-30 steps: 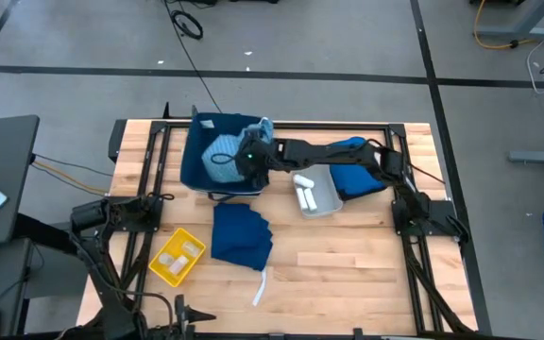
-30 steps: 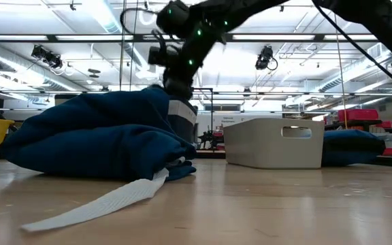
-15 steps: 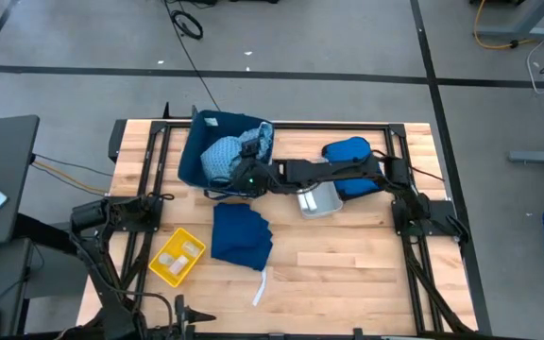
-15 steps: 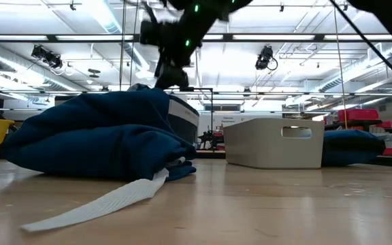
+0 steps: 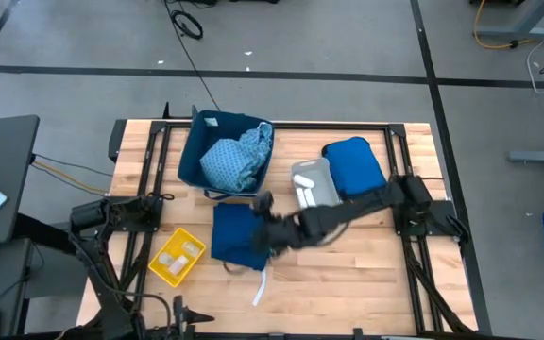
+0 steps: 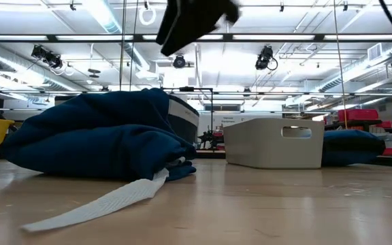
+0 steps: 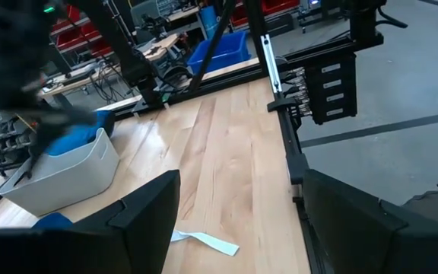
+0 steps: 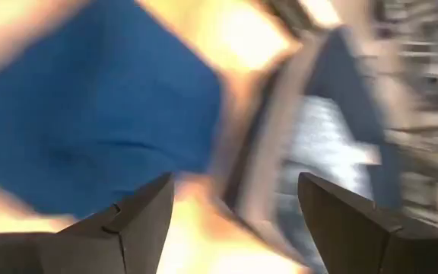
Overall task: Pick & place medical supplies in basket/bin
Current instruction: Put the blue patient gown into the blue bin
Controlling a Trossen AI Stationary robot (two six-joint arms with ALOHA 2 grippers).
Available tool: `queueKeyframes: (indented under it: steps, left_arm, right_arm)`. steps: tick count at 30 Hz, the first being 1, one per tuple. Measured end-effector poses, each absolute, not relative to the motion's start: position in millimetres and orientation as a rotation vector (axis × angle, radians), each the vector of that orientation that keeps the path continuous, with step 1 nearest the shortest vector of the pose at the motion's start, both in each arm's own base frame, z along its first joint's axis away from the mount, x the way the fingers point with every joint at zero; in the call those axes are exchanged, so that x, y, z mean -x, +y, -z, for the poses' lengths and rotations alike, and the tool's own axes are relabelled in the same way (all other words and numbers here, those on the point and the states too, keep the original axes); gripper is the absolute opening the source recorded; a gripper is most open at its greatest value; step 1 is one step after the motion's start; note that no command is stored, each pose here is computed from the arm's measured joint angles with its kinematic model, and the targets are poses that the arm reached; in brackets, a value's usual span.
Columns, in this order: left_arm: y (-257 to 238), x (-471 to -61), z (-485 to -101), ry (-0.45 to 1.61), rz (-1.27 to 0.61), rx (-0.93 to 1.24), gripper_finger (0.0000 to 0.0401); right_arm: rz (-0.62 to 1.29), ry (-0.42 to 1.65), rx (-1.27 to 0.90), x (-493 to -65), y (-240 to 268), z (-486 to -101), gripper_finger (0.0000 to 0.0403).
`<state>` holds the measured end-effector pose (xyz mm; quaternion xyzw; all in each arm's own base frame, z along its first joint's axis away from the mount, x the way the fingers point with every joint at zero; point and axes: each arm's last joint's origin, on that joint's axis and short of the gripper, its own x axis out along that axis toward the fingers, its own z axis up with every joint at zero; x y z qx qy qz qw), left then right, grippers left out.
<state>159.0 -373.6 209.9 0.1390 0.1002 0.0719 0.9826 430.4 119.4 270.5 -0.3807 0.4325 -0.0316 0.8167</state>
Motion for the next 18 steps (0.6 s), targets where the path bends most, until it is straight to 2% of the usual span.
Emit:
queueKeyframes:
  steps: [3,8,10,13,18]
  left_arm:
    - [-373.7,-158.9,-209.9,0.201,-0.145,-0.281,0.0279]
    - [-373.1,-159.7,-209.6,0.203,-0.147,-0.292,0.0279]
    - [-373.1,-159.5,-209.6,0.204,-0.145,-0.294,0.0279]
    - [-373.3,-159.2,-209.4,0.207,-0.14,-0.295,0.0279]
    - [-373.0,-159.4,-208.8,0.214,-0.135,-0.298,0.0279]
  right_arm:
    - [-0.054,0.923,0.75,-424.3,147.6,-255.6,0.0288]
    - [-0.127,0.87,0.766,-424.7,175.8,-219.5,0.0288]
    - [-0.113,0.829,0.723,-431.0,179.1,-213.1,0.0288]
    - [-0.087,0.881,0.717,-435.6,174.8,-198.6,0.0288]
    - [-0.11,0.858,0.6,-441.2,168.9,-203.2,0.0289]
